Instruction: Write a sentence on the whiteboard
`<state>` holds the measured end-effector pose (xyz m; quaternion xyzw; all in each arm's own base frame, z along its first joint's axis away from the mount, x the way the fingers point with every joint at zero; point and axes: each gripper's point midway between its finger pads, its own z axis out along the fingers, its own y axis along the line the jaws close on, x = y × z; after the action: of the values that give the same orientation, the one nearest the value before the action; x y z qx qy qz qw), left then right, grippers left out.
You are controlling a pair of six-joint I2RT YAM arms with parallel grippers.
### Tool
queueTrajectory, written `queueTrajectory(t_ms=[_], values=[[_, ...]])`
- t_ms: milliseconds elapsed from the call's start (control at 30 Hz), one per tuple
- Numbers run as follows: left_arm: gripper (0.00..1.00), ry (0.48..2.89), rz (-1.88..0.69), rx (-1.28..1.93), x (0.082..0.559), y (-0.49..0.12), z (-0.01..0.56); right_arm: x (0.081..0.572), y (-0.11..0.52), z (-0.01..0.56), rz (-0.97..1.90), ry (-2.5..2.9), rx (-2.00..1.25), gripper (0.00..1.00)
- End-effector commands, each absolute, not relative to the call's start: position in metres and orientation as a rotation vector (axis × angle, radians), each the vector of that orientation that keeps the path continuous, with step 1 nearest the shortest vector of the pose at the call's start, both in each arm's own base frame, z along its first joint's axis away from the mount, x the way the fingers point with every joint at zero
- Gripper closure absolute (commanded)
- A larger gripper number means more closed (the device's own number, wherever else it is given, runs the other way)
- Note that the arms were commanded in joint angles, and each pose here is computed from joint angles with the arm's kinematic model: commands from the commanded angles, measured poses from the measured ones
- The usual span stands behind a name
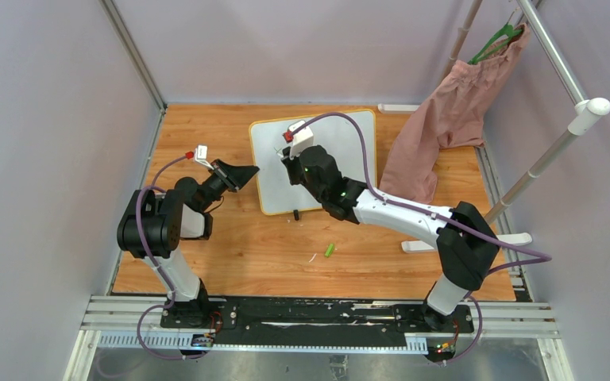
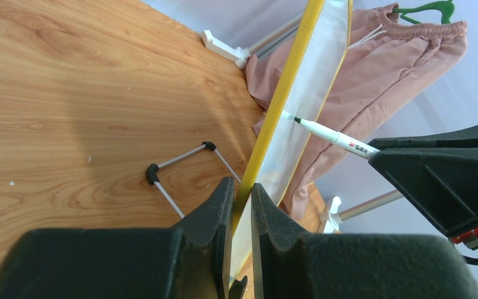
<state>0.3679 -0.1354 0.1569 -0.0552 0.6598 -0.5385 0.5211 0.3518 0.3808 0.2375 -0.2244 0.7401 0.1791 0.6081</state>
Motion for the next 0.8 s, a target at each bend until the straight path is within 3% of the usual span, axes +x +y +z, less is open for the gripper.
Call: queueTrajectory(t_ms=[0,767], values=[[1.0,1.517,-1.3,-0.049,0.364,-0.142,0.179,0.354,0.377,0.231,0.403,1.734,-0.508,1.0],[1.0,1.516,-1.299,-0.047,0.364,-0.142,0.179,0.331,0.363,0.202,0.402,1.788,-0.51,1.0]])
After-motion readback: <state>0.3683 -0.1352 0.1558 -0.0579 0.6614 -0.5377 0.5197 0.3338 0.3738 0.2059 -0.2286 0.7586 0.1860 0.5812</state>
